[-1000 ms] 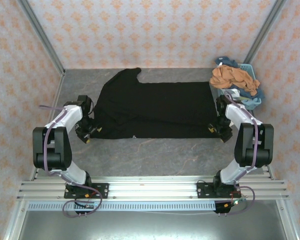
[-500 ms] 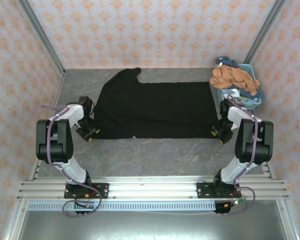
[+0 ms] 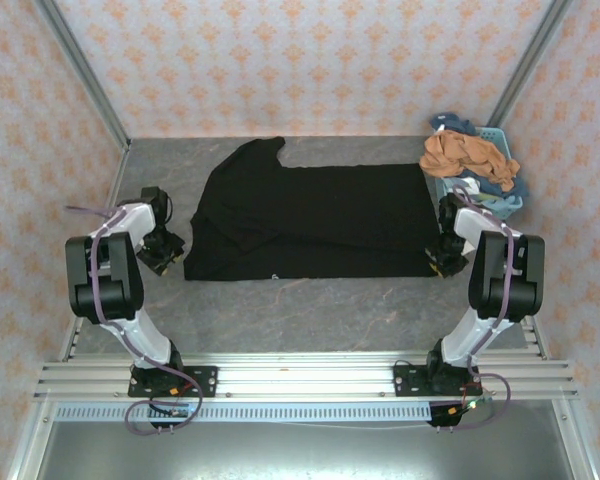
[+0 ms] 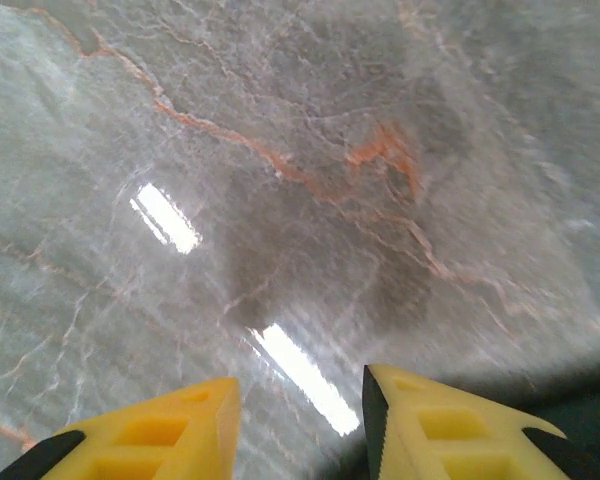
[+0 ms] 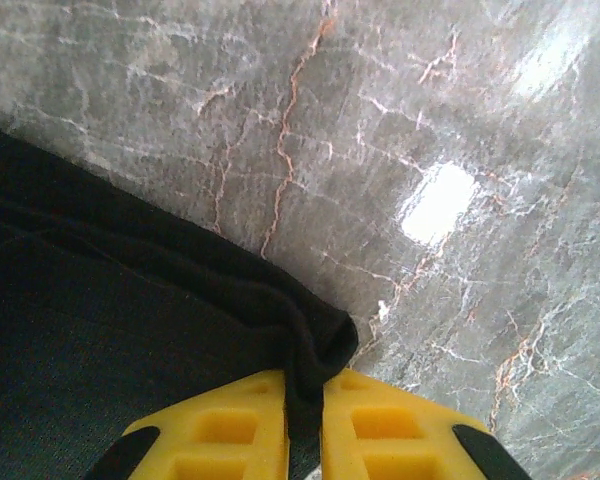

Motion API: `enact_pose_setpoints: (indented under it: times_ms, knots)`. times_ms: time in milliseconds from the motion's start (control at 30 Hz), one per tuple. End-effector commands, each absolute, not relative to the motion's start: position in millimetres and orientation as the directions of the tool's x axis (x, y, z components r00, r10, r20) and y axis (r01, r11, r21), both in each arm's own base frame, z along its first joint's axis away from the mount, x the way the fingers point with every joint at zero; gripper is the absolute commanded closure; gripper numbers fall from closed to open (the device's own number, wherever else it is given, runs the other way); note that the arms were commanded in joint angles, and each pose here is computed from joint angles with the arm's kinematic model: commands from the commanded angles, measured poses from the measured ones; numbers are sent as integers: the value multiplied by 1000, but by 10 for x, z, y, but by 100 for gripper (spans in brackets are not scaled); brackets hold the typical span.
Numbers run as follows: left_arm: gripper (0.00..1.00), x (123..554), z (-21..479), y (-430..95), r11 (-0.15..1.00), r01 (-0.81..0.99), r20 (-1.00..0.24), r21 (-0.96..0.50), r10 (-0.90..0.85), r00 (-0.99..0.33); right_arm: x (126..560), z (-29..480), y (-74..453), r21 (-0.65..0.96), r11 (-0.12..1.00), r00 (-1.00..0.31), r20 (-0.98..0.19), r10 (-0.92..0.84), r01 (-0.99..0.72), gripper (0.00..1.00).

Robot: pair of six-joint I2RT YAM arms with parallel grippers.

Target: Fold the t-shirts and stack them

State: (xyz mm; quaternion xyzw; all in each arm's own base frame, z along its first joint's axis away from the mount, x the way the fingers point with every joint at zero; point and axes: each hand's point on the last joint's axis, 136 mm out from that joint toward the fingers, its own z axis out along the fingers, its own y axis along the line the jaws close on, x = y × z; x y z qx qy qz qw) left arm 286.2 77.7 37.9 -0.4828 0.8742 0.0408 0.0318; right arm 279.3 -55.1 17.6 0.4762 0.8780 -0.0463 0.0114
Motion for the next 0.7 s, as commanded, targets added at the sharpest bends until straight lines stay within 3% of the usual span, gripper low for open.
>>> enact_pose_setpoints:
  times_ms: [0,133,367,667]
  knots:
    - [59,2733,576,549,538,-842,-80,-36,-842,-534,2583,155,-660,-168,541,-557,-68,828,824,87]
    - [55,2489,375,337,519,-854,24,-11,-854,-520,2545,163,-684,-188,548,-568,-70,820,815,93]
    - [56,2638,289,453,470,-883,-22,8,-882,-470,2516,159,-697,-203,561,-582,-67,810,803,98]
    - [56,2653,73,268,411,-910,51,-45,-909,-413,2488,135,-673,-200,565,-585,-55,809,801,100]
